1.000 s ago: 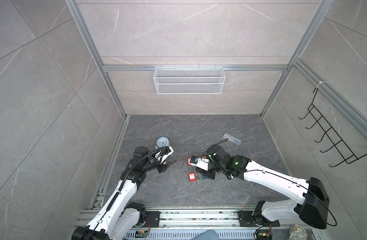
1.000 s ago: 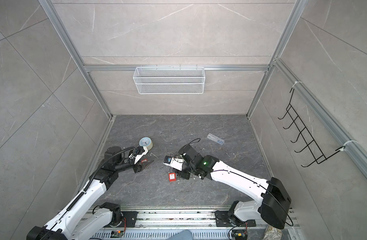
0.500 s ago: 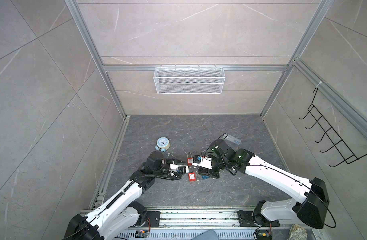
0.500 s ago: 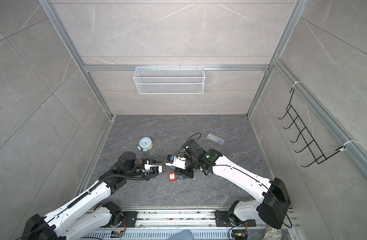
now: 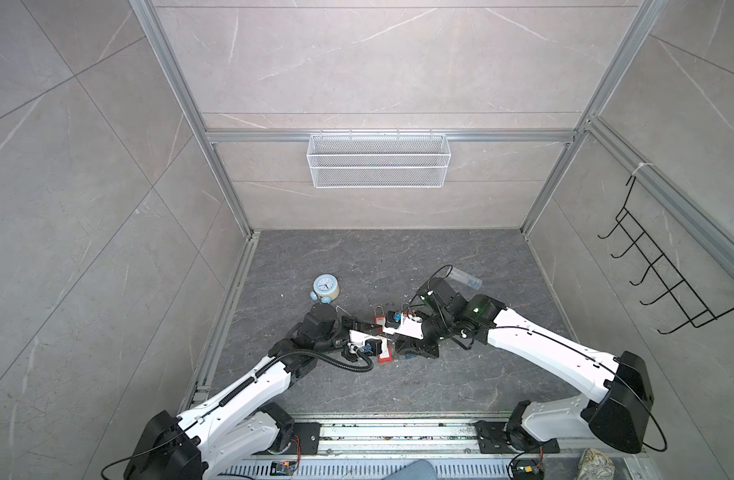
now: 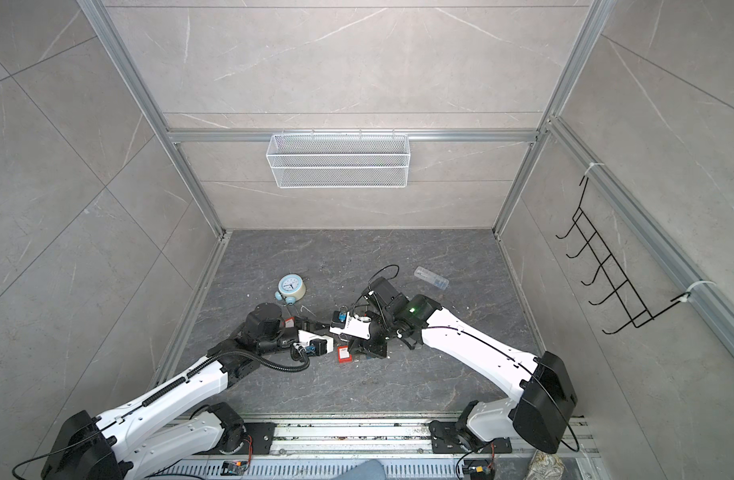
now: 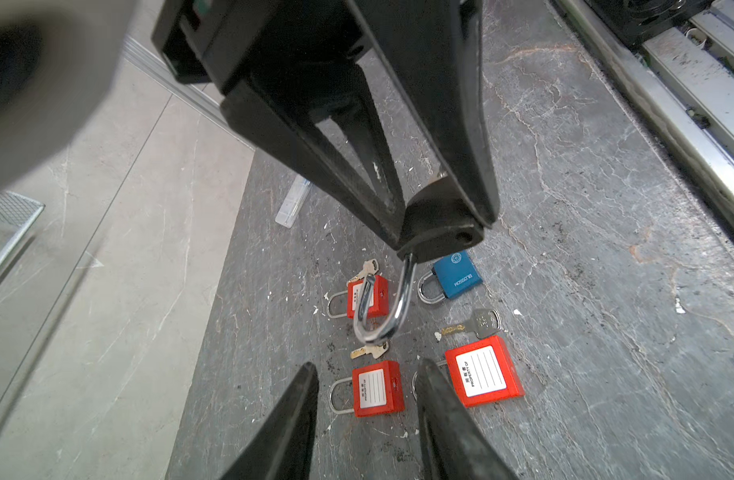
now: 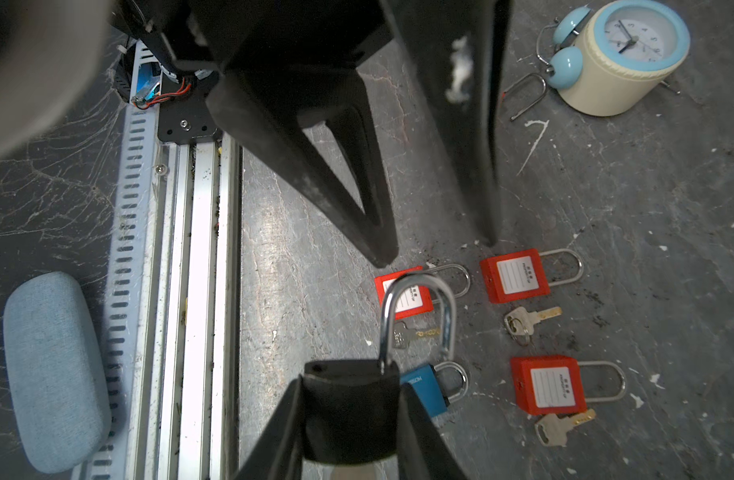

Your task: Lock with the key

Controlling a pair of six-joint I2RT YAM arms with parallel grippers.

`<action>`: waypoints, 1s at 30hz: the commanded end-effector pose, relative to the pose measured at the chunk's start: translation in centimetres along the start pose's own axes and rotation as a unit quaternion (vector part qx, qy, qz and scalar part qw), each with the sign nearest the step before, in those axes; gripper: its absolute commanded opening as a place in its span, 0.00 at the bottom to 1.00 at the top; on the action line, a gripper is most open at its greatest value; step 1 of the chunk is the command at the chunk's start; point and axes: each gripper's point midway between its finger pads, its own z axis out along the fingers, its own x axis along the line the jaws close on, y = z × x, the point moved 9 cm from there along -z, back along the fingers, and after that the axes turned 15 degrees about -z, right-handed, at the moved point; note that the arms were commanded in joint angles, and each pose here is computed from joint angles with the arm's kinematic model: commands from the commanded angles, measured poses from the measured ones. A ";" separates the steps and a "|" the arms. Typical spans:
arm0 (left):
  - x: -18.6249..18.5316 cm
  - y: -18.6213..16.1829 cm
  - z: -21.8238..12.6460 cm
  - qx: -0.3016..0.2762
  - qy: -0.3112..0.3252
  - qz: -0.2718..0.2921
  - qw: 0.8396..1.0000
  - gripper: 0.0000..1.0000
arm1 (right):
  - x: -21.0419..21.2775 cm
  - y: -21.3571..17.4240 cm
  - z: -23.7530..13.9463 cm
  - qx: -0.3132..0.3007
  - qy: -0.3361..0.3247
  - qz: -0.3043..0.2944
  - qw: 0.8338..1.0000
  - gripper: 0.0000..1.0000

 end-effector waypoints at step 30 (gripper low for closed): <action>1.1 3.5 1.3 -0.025 -0.054 -0.044 0.997 0.00 | -1.6 0.8 -1.3 0.001 -0.084 -0.015 0.996 0.54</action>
